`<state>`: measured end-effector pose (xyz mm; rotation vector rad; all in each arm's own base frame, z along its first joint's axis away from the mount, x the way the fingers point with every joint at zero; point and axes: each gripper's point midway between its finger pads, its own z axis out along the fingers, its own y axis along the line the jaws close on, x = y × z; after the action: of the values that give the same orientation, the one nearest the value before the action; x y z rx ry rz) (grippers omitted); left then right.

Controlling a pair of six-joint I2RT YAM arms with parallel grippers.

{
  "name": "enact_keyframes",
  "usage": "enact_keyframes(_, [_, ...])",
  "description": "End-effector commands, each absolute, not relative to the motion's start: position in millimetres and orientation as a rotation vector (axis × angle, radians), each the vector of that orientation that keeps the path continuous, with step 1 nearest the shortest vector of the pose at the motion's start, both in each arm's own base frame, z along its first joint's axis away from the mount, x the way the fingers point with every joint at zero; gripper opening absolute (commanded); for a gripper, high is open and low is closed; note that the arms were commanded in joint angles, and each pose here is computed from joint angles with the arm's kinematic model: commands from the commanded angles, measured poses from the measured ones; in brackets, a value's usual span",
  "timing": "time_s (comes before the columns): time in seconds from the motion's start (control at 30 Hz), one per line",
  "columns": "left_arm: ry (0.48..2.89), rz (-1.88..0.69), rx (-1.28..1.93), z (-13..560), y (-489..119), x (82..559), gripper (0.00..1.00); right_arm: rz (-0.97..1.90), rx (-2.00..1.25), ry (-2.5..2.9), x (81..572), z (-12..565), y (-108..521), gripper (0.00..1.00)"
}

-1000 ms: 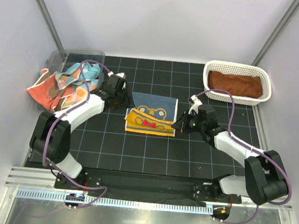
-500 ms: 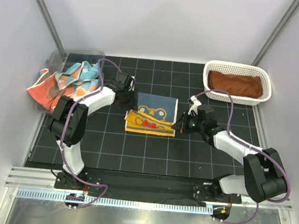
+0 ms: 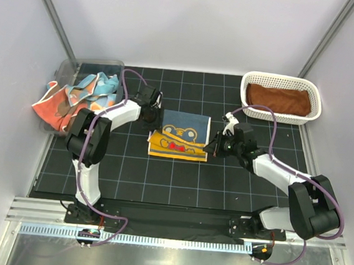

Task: Fold and stack the towels
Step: Fold the towel

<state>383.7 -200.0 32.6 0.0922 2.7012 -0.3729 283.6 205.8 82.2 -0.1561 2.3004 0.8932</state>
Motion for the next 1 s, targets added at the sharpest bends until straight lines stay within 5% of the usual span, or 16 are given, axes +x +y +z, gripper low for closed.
enact_keyframes(0.0, [2.674,-0.359,0.111,41,-200,397,0.45,0.895,-0.174,2.232,297,101,211,0.04])
enact_keyframes(0.13, [2.677,-0.378,0.118,40,-204,398,0.34,0.891,-0.172,2.232,297,101,211,0.03])
enact_keyframes(0.3, [2.648,-0.387,0.114,59,-205,402,0.0,0.859,-0.163,2.232,302,104,209,0.01])
enact_keyframes(0.67, [2.245,-0.591,-0.049,216,-208,497,0.0,0.641,-0.107,1.994,439,223,183,0.01])
enact_keyframes(0.8, [2.152,-0.626,-0.057,232,-205,543,0.0,0.579,-0.17,1.881,502,262,187,0.01])
enact_keyframes(0.97, [2.054,-0.698,-0.038,230,-206,589,0.0,0.548,-0.209,1.867,559,244,187,0.01])
